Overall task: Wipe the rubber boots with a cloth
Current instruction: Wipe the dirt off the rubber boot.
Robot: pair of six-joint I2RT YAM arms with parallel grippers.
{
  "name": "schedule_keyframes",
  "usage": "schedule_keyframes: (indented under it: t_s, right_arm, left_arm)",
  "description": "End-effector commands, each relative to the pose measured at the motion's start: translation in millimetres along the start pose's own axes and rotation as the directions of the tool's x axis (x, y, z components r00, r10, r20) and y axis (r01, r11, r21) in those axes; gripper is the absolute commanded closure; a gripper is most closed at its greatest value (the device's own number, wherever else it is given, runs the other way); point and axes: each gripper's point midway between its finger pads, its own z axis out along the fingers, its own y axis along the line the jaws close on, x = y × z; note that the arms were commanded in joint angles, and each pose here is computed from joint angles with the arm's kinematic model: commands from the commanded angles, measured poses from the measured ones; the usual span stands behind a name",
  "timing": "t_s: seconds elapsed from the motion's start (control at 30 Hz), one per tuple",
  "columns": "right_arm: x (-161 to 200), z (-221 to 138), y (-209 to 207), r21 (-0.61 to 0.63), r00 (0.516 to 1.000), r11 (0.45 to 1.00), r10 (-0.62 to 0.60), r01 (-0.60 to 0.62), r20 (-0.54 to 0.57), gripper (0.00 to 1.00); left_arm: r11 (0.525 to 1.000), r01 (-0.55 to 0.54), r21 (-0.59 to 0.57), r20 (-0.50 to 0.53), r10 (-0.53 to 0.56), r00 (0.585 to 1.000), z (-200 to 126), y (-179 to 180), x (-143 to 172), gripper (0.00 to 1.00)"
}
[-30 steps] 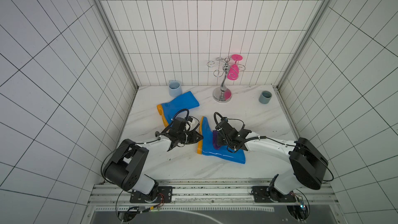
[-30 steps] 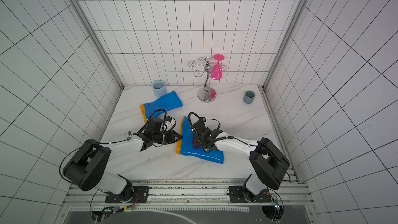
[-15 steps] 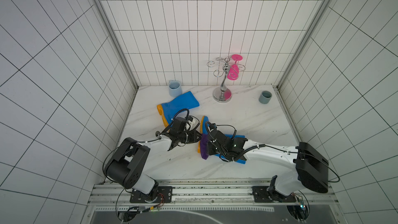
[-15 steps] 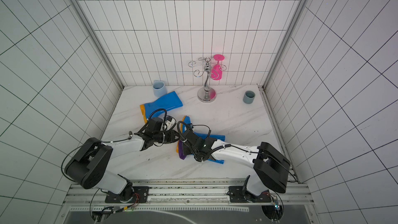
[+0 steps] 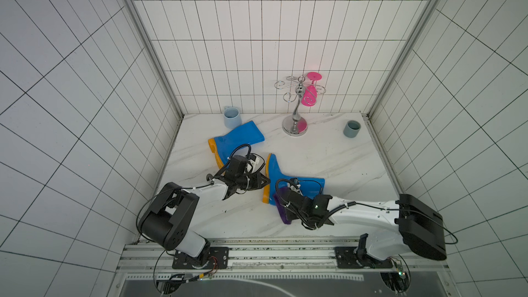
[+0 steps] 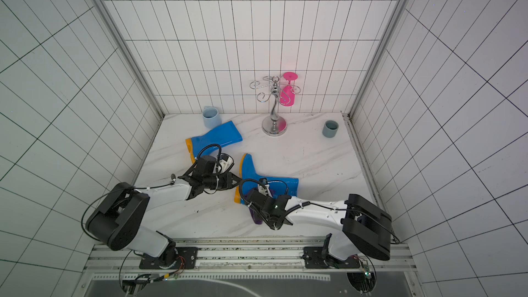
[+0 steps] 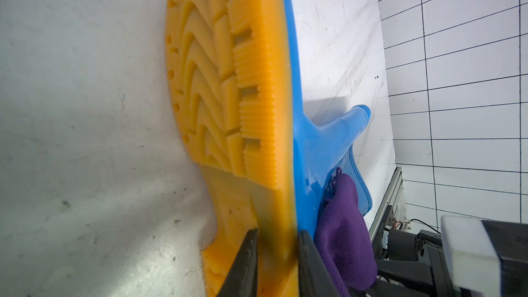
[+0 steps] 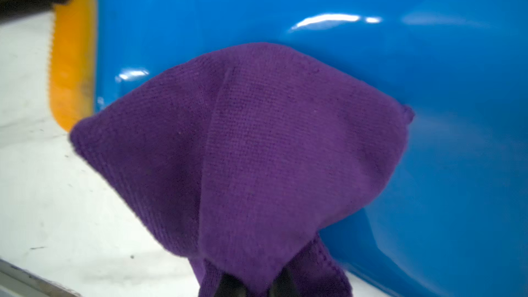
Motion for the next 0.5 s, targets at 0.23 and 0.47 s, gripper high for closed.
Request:
schedule_keyframes:
  t_s: [0.23, 0.47]
  right_arm:
    - [53.9, -33.5, -125.0, 0.316, 0.982, 0.932, 0.188, -0.178, 0.0, 1.0]
    - [50.8, -39.3, -121.3, 0.271, 0.974, 0.936, 0.227, -0.223, 0.019, 1.0]
  left_arm:
    - [0.979, 0.075, -0.19, -0.037, -0.084, 0.996, 3.5, 54.6, 25.5, 0.77]
    - [0.98, 0.074, -0.186, -0.047, -0.085, 0.995, 4.5, 56.0, 26.9, 0.77]
